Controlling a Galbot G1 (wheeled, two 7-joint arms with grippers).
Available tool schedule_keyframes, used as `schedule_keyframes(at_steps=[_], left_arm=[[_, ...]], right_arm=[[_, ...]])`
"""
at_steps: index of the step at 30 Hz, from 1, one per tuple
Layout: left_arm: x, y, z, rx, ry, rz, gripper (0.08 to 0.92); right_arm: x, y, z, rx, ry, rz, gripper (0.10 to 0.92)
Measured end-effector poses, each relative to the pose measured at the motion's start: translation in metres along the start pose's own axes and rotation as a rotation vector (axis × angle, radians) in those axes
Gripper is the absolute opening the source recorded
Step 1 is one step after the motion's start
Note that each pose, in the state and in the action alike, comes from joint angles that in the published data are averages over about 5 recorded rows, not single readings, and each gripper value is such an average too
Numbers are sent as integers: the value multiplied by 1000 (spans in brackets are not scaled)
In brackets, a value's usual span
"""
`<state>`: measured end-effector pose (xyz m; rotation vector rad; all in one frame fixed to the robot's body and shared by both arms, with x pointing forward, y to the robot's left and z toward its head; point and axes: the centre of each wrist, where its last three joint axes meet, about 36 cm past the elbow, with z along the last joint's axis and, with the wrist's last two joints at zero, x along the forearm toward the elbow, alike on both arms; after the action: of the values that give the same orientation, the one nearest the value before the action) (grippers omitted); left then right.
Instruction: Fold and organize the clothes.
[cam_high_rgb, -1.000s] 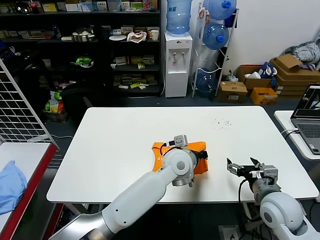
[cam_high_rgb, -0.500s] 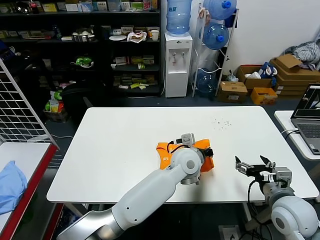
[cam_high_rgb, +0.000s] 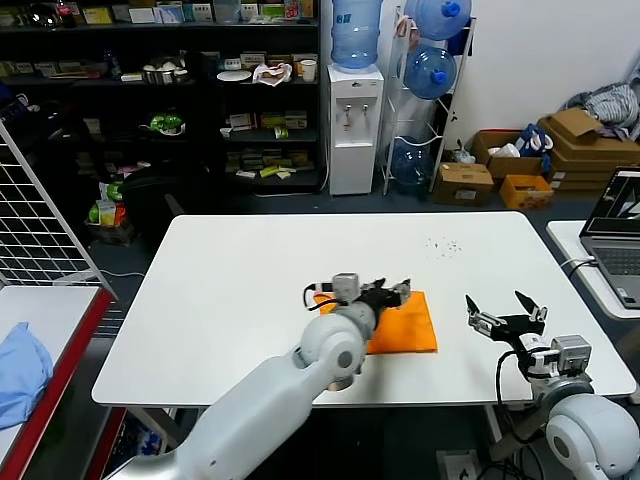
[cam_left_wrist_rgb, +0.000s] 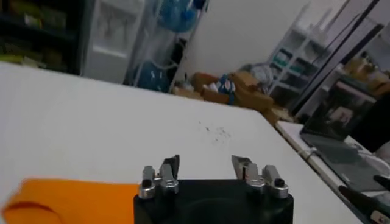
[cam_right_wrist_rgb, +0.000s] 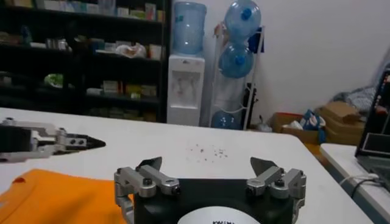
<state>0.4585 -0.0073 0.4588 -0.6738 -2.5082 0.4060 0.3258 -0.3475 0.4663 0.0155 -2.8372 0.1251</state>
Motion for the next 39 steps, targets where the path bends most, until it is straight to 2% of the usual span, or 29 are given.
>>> schedule_keyframes(at_steps=[7,10,13,16,19,26,39], left_arm=[[63,78,30,-115,-298,-35,778],[92,110,47,-153,-412,-63,861],[122,136,65,-190,-499,-97,908],[152,155,83,-228,-556,-132,919],[177,164,102,-258,-583,-158,921],[220,161,138,-297,-608,-200,921],[258,149,179,-303,-602,-280,921]], right_arm=[[-1,5,22,9,-87,-38,921],[1,7,33,5,-119,-40,921],[4,8,44,-1,-147,-37,921],[9,7,57,-7,-170,-31,921],[16,4,70,-16,-186,-26,921],[37,-2,96,-34,-217,-28,921],[64,11,118,-60,-303,-33,921]])
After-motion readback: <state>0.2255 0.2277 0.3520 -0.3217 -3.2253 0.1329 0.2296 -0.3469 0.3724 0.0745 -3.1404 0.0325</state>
